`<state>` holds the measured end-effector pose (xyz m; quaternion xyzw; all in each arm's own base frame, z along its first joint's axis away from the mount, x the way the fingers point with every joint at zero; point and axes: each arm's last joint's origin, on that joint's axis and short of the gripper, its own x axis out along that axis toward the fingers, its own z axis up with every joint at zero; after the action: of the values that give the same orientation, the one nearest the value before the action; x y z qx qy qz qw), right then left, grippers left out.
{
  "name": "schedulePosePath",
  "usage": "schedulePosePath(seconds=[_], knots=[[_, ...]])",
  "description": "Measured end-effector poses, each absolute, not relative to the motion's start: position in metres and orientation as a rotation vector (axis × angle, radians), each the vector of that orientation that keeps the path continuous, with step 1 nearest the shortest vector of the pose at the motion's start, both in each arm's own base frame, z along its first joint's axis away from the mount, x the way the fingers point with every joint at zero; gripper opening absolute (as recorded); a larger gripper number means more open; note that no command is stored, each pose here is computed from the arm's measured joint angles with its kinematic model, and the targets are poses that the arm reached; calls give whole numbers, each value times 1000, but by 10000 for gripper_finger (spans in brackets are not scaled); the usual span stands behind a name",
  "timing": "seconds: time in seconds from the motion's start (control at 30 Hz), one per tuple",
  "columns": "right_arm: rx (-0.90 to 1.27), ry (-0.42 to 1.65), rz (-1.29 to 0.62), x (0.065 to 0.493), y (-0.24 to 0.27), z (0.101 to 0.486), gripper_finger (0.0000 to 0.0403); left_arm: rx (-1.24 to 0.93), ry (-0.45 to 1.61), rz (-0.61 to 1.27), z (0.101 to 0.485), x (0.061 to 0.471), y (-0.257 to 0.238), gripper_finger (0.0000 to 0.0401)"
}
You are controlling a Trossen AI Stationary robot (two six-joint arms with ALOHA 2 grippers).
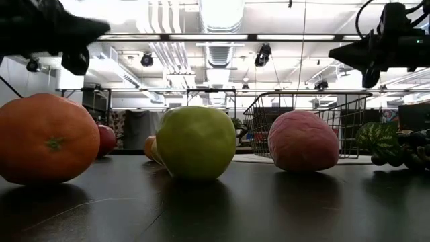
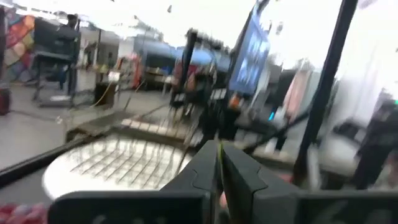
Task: Build produce basket
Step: Put the orange mango into the wire basket
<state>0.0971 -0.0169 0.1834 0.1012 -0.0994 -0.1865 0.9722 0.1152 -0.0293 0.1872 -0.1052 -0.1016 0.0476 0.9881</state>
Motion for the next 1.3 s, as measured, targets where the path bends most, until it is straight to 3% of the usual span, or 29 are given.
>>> schedulePosePath(seconds=[0.23,0.53,0.67,0.8,1.03,1.3], knots=[[151,-200,-384,97,-17,184,9,-251,-314,43,203,114,-30,4],[149,-199,-385,97,-17,184,9,-200,-543,106,227,108,-27,4],[140,-198,-386,97,-17,184,9,-193,-539,163,236,113,-28,4],[1,-205,-466,95,-19,188,9,-212,-522,248,252,125,-29,4],[-30,-235,-530,94,-20,192,9,-153,-359,363,276,162,-36,4],[-89,-240,-538,93,-20,194,9,-145,49,436,292,213,-37,4]])
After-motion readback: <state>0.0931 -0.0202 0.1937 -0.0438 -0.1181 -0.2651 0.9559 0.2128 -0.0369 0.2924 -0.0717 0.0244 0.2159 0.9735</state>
